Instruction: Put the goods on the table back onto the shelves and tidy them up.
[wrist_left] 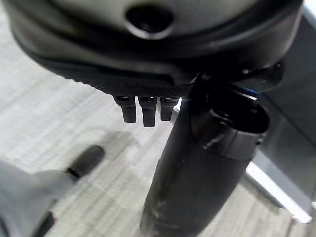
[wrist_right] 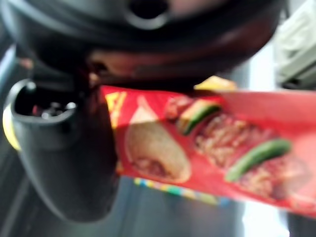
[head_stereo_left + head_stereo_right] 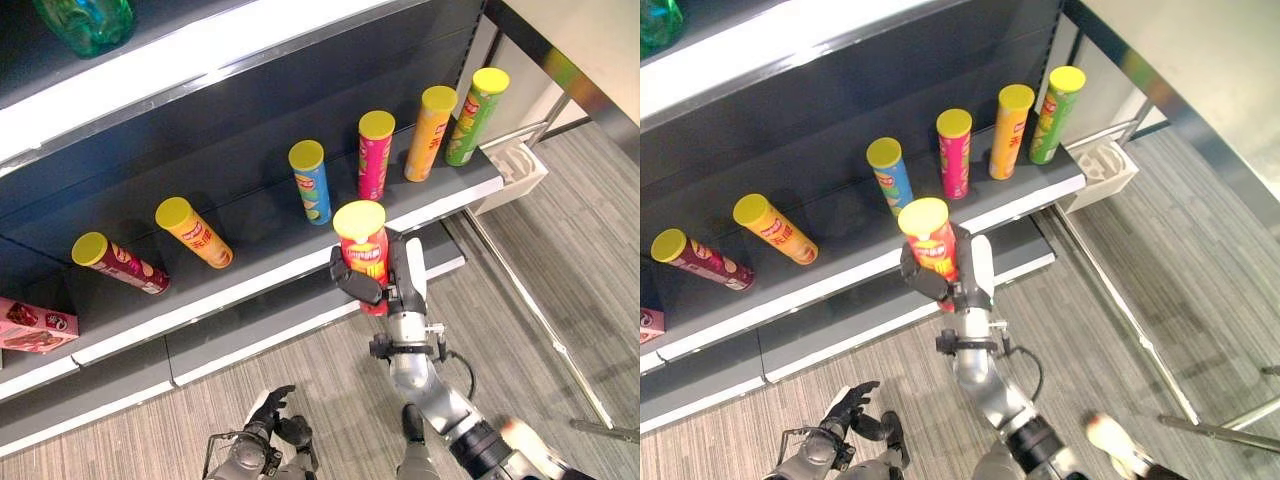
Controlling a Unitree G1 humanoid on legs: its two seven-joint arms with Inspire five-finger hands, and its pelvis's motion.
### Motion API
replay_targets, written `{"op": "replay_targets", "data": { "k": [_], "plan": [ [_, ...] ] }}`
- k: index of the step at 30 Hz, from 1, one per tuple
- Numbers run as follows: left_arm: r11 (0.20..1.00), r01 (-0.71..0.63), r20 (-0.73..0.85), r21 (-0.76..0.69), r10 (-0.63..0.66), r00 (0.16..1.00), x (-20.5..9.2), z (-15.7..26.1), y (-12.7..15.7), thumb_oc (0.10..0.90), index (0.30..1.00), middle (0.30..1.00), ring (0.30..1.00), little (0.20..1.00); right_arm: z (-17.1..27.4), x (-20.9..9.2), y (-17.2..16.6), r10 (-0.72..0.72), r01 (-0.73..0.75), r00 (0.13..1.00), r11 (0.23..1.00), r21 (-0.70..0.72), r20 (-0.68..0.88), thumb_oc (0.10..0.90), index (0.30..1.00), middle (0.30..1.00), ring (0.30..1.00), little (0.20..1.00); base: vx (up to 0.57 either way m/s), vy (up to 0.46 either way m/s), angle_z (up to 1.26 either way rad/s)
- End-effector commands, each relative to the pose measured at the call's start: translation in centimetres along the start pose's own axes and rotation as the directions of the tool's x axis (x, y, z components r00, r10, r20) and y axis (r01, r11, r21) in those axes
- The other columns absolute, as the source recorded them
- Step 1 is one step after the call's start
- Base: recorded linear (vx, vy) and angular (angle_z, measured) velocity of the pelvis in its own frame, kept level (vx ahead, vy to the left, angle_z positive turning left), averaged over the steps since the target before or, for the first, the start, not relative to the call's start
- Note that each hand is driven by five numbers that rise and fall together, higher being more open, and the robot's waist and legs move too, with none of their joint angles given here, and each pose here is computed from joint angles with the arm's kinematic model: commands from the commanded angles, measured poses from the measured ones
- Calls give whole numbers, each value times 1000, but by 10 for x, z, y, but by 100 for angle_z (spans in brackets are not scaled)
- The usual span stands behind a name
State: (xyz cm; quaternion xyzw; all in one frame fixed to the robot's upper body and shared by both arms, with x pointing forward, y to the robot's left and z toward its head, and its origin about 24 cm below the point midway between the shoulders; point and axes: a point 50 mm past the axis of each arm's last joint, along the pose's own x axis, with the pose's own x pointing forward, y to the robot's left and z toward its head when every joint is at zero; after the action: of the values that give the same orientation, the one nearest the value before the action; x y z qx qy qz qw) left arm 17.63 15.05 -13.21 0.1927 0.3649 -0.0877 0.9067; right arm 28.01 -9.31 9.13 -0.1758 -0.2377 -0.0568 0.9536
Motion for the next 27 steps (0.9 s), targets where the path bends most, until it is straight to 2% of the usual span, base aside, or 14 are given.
{"op": "replay_targets", "data": {
  "k": [1,7,11,17,27],
  "plan": [
    [997,-75,57,17,74,996,9,18,26,800,900,900,900,900,62,37,-4,-189,148,939,976,158,288,400,300,300,300,300,112,-114,6],
    [996,-61,47,60,58,997,7,12,32,800,900,900,900,900,74,61,7,-207,165,929,974,156,308,400,300,300,300,300,86,-96,10],
    [996,-55,51,73,51,997,7,12,32,800,900,900,900,900,73,54,17,-156,108,944,979,173,291,400,300,300,300,300,33,-30,5],
    [996,-57,73,74,51,996,6,15,30,800,900,900,900,900,64,28,51,20,-72,974,972,223,227,400,300,300,300,300,23,-18,1],
    [996,-80,62,36,77,995,3,9,33,800,900,900,900,900,64,28,65,46,-92,981,965,244,191,400,300,300,300,300,4,-15,4]
  ]
}}
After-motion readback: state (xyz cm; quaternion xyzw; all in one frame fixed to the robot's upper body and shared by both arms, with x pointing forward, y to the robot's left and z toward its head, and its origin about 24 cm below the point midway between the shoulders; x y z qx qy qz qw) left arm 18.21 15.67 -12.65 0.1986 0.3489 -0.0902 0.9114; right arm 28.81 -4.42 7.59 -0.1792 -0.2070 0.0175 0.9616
